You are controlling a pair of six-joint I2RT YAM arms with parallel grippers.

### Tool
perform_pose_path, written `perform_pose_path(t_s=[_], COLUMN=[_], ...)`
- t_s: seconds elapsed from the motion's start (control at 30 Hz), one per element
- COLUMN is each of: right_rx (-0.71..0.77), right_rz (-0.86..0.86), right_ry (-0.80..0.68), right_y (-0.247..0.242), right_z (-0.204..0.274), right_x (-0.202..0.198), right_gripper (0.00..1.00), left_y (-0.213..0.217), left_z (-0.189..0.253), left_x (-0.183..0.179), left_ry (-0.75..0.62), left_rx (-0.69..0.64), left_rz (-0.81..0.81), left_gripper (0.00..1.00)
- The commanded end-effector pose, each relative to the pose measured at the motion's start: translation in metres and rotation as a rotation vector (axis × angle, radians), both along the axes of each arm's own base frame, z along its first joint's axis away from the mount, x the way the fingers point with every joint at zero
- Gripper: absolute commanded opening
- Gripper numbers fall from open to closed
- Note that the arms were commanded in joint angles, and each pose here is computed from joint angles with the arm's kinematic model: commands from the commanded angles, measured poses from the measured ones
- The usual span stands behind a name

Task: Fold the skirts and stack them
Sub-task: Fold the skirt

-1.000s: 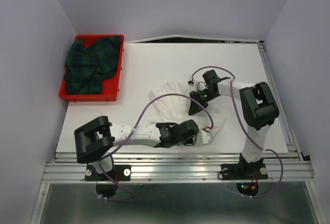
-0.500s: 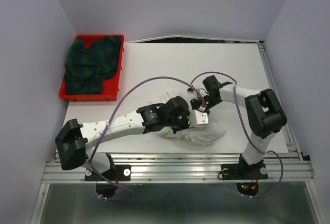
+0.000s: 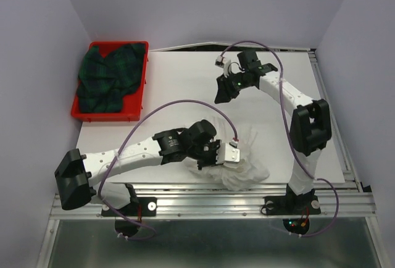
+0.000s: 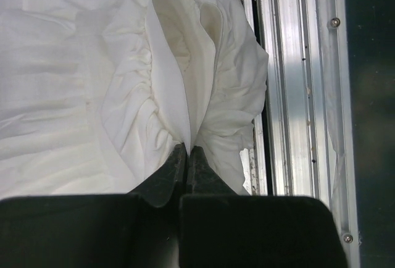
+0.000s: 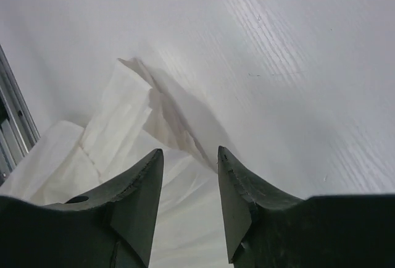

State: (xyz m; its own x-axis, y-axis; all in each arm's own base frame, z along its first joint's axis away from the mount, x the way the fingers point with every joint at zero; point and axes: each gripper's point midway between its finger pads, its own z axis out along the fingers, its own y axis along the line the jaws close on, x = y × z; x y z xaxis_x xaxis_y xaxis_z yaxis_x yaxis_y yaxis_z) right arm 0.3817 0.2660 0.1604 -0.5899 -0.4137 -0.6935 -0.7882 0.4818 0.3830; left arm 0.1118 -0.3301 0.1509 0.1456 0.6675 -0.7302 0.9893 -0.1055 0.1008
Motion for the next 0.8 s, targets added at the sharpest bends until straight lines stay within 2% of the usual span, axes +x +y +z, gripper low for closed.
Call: perform_pose_path(t_s=[0.0, 0.17, 0.27, 0.33, 0.47, 0.63, 0.77], right_rx=[-0.074, -0.082, -0.09, -0.084, -0.059, -0.019, -0.011], right_rz=[0.084, 0.154, 0.18, 0.199, 0.217, 0.238, 0.244], right_ry=[0.103, 0.227, 0.272, 0.323, 0.363, 0.379, 0.383], right_y=[0.0, -0.004, -0.006, -0.01, -0.012, -0.008, -0.007], right_z=[-0.05, -0.095, -0.11, -0.121, -0.123, -0.114, -0.113], right_x=[0.0, -0.027, -0.044, -0.062, -0.08, -0.085, -0.085], right_gripper=[0.47, 0.46, 0.42, 0.36, 0.26, 0.24, 0.23], left_y=[-0.003, -0.004, -0.006, -0.004, -0.003, -0.002, -0.002], left_z=[0.016, 0.018, 0.02, 0.021, 0.026, 0.026, 0.015], left_x=[-0.005, 0.018, 0.027, 0.036, 0.073, 0.133, 0.163], left_ry=[-0.003, 0.013, 0.016, 0.009, -0.042, -0.136, -0.175], left_rx=[-0.055, -0.06, -0.067, -0.066, -0.05, -0.033, -0.006], left_rz=[-0.03, 0.045, 0.061, 0.08, 0.144, 0.241, 0.279], left_gripper=[0.0, 0.0, 0.0, 0.0, 0.0, 0.0, 0.0])
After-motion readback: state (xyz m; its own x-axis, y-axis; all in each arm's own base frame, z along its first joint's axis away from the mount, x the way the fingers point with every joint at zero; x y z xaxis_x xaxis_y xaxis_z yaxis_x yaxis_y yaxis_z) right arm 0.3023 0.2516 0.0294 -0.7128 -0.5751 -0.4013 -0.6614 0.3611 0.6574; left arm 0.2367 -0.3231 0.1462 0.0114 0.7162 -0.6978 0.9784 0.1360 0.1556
